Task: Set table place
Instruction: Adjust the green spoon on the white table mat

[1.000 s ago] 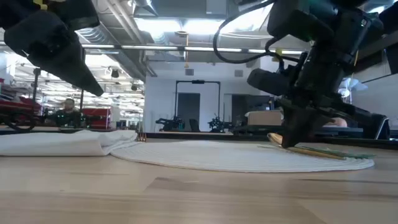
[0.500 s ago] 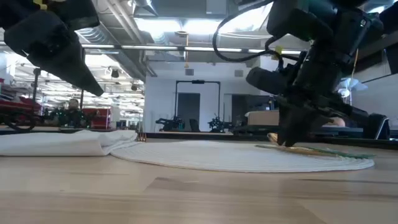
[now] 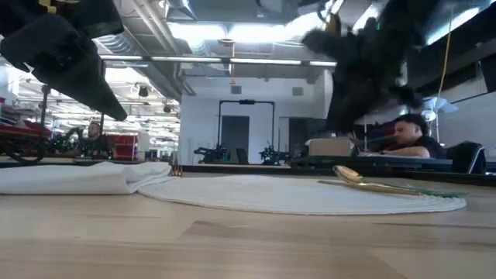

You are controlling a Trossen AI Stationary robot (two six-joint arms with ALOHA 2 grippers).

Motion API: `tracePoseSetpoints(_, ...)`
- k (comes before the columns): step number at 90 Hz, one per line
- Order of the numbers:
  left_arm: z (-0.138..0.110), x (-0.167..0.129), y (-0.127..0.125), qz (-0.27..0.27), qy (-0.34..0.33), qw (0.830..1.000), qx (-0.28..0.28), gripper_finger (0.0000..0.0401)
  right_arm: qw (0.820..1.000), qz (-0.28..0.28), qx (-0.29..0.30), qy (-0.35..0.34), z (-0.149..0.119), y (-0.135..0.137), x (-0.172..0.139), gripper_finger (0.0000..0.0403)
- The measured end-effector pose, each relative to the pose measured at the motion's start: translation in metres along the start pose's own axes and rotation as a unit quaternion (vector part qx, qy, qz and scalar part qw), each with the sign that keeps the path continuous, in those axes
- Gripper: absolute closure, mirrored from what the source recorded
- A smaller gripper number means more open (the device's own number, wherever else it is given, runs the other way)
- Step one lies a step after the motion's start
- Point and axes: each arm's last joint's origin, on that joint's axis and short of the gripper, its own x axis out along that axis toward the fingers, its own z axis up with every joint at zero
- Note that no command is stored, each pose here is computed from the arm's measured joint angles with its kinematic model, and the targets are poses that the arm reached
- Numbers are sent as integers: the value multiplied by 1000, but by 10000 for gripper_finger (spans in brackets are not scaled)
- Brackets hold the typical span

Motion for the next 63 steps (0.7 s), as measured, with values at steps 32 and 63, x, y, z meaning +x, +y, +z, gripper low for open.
tracePoseSetpoints(32,-3,0,3,11,12,999,48,401,968,-108,-212,83,23,-7,-47,402)
tracePoseSetpoints(63,-2,0,2,9,9,999,38,401,917,-130,-319,199,-6,-45,-5,403)
